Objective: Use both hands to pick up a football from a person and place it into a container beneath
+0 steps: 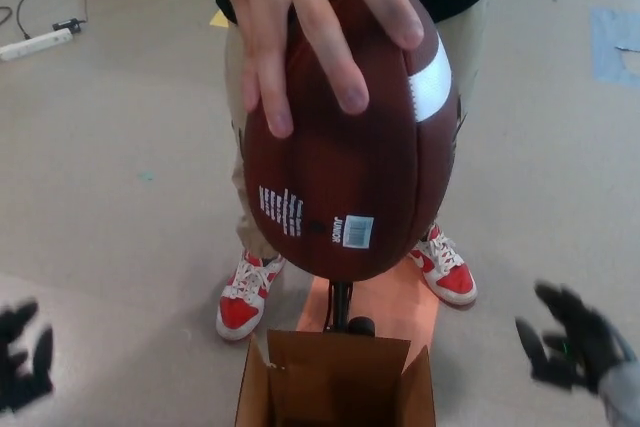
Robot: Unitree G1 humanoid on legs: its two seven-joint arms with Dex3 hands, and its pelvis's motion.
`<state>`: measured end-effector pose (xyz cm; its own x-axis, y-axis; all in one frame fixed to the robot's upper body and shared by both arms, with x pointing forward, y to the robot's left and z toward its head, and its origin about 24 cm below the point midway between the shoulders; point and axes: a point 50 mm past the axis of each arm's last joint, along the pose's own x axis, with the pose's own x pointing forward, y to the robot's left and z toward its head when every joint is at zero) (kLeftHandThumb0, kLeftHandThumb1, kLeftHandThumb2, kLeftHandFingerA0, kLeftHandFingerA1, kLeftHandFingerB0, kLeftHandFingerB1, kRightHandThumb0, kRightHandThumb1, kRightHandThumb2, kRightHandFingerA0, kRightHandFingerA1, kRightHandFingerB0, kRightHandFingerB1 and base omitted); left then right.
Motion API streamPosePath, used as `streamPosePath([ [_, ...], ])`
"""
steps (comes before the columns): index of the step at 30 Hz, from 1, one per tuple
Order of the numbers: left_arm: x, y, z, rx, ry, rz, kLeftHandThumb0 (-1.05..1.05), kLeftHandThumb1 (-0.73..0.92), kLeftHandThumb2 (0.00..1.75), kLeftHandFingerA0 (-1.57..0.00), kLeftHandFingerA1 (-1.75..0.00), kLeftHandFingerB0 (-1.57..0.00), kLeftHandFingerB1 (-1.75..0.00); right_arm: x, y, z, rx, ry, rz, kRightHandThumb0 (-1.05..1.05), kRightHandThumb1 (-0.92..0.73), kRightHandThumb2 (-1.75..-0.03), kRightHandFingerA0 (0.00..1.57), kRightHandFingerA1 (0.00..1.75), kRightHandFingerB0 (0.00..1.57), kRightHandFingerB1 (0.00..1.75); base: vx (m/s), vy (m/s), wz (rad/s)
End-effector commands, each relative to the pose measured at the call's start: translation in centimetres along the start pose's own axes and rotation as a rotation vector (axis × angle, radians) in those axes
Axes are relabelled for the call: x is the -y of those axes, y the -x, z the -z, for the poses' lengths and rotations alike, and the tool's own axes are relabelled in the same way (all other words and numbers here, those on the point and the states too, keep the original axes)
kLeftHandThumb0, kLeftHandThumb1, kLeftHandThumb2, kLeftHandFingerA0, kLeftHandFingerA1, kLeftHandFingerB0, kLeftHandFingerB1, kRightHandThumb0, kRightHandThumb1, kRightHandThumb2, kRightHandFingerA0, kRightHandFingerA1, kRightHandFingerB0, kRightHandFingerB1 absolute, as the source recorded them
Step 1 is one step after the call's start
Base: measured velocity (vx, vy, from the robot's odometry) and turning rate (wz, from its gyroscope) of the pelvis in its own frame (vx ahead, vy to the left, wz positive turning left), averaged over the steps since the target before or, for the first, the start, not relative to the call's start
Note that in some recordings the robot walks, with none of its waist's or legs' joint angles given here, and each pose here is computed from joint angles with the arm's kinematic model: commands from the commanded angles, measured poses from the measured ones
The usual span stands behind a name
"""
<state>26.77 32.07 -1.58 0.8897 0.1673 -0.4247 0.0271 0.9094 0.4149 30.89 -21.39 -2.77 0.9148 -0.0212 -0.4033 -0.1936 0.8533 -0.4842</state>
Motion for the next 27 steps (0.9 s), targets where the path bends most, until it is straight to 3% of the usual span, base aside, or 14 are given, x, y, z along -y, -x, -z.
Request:
streamPosePath([
  [1,-1.9,0.4,-1.4,0.15,0.023,0.025,-0.87,0.85,1.14,0.0,-0.11,0.0,-0.09,1.6,0.2,-1.2,0.178,-0.05,0.063,-0.84,-0.82,-1.11,0.13,0.43,0.0,0.11,0.1,-0.001,0.01],
  [3,-2.0,0.4,-1.6,0.169,0.042,0.021,-0.87,0.86,1.14,0.0,-0.12,0.0,-0.09,1.9,0.2,-1.6,0.196,-0.091,0.083,-0.81,-0.8,-0.92,0.12,0.29,0.0,0.07,0.09,-0.003,0.01],
  [4,-1.9,0.4,-1.8,0.193,0.087,0.021,-0.77,0.91,0.75,0.0,-0.21,0.0,0.0,2.2,0.2,-2.1,0.227,-0.132,0.109,-0.77,-0.92,-0.75,0.21,0.34,0.0,0.07,0.09,-0.006,0.01],
  [5,-1.8,0.6,-2.0,0.233,0.149,0.017,-0.88,0.82,1.14,-0.05,-0.17,0.0,-0.1,2.6,0.4,-2.8,0.281,-0.194,0.146,-0.81,-0.8,-1.11,0.14,0.43,0.0,0.14,0.09,-0.006,0.01],
  [7,-1.9,1.0,-2.4,0.31,0.199,0.008,-0.85,0.8,1.12,-0.06,-0.21,0.0,-0.12,3.2,1.0,-3.7,0.357,-0.254,0.176,-0.76,-0.92,-0.83,0.13,0.3,0.0,0.0,0.09,-0.006,0.01],
  [10,-2.0,1.8,-3.1,0.403,0.235,-0.001,-0.83,0.74,1.09,-0.05,-0.28,0.0,-0.17,3.7,1.9,-4.8,0.454,-0.274,0.198,-0.8,-0.85,-1.02,0.18,0.36,0.0,0.01,0.09,-0.007,0.01],
  [13,-2.0,2.9,-3.9,0.509,0.254,-0.007,-0.87,0.77,0.93,-0.08,-0.26,0.0,-0.07,3.6,3.2,-5.9,0.546,-0.276,0.21,-0.75,-0.92,-0.86,0.2,0.34,0.0,0.0,0.08,-0.009,0.02],
  [16,-1.6,4.4,-6.8,0.65,0.226,-0.011,-0.82,0.79,1.13,-0.06,-0.31,0.0,-0.18,3.8,4.6,-8.6,0.687,-0.295,0.21,-0.77,-0.92,-0.85,0.25,0.37,0.0,0.0,0.03,-0.003,0.0],
  [17,-1.3,5.0,-7.8,0.696,0.199,-0.026,-0.86,0.92,0.77,-0.12,-0.29,0.0,-0.19,3.8,5.2,-9.5,0.728,-0.296,0.206,-0.8,-0.82,-0.97,0.22,0.39,0.0,0.0,0.0,0.0,0.0],
  [20,-0.3,6.4,-10.1,0.781,0.173,0.001,-0.88,0.92,0.75,-0.15,-0.28,-0.01,-0.23,3.6,6.5,-11.8,0.824,-0.313,0.204,-0.78,-0.92,-0.8,0.24,0.34,0.0,0.0,0.0,0.0,0.0],
  [21,0.0,6.7,-10.6,0.795,0.169,0.005,-0.88,0.92,0.75,-0.15,-0.28,-0.01,-0.23,3.6,6.8,-12.3,0.845,-0.314,0.206,-0.78,-0.92,-0.8,0.24,0.34,0.0,0.0,0.0,0.0,0.0],
  [22,0.6,7.3,-11.8,0.847,0.149,0.017,-0.84,0.78,1.13,-0.11,-0.37,0.0,-0.24,3.4,7.4,-13.3,0.886,-0.325,0.202,-0.83,-0.84,-1.04,0.24,0.4,0.0,0.0,0.0,0.0,0.0],
  [26,2.2,8.4,-13.7,0.924,0.155,0.058,-0.83,0.78,1.13,-0.12,-0.39,-0.01,-0.25,2.9,8.4,-14.5,0.922,-0.332,0.187,-0.78,-0.92,-0.82,0.19,0.33,0.0,0.0,0.0,0.0,0.0],
  [27,2.6,8.6,-14.1,0.939,0.156,0.069,-0.87,0.92,0.77,-0.17,-0.3,0.0,-0.21,2.8,8.6,-14.8,0.93,-0.333,0.179,-0.78,-0.92,-0.83,0.19,0.33,0.0,0.0,0.0,0.0,0.0],
])
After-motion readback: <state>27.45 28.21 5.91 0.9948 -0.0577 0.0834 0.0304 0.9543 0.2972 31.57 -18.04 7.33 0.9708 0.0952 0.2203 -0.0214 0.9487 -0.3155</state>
